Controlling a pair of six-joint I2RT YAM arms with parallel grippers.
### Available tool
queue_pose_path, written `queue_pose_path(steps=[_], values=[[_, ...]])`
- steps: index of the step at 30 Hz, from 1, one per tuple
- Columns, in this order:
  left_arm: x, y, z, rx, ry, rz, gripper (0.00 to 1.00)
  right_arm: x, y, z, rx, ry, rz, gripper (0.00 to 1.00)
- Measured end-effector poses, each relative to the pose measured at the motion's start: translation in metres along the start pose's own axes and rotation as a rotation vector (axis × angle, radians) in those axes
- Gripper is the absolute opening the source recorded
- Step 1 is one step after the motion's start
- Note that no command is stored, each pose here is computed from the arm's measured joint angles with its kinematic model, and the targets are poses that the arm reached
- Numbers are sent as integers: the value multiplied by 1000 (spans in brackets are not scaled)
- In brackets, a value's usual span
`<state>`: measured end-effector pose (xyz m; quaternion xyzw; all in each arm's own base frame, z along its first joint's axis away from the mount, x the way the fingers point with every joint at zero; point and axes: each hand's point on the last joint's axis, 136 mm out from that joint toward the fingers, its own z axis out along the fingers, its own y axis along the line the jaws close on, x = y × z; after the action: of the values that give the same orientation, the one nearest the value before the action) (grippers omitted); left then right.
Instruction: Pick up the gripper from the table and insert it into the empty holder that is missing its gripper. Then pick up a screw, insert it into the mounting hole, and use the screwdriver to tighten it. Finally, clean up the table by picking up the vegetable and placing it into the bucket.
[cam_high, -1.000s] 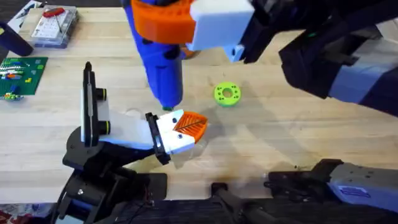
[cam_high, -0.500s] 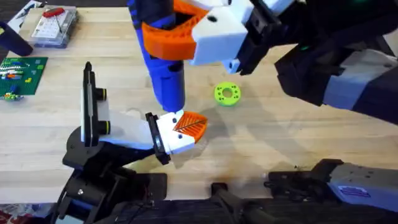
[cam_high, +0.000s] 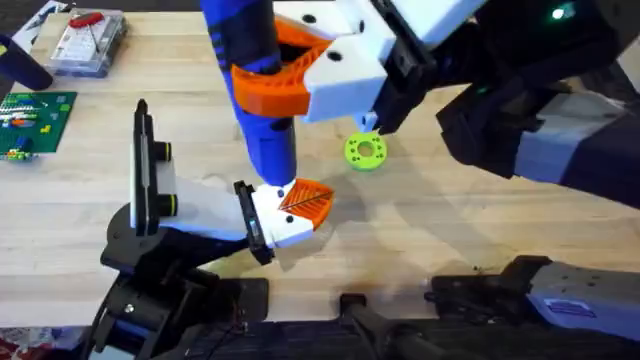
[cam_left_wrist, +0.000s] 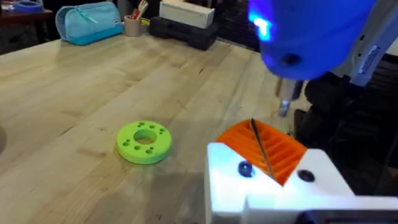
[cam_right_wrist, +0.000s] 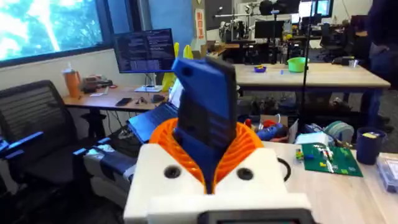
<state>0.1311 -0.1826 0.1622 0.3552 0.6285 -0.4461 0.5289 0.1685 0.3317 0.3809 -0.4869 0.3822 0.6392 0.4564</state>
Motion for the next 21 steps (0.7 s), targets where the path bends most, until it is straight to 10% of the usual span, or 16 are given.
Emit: queue_pose_path(steps=[21], values=[[0,0,0,0,0,0,11,15,-14,0,38,17,14,24]])
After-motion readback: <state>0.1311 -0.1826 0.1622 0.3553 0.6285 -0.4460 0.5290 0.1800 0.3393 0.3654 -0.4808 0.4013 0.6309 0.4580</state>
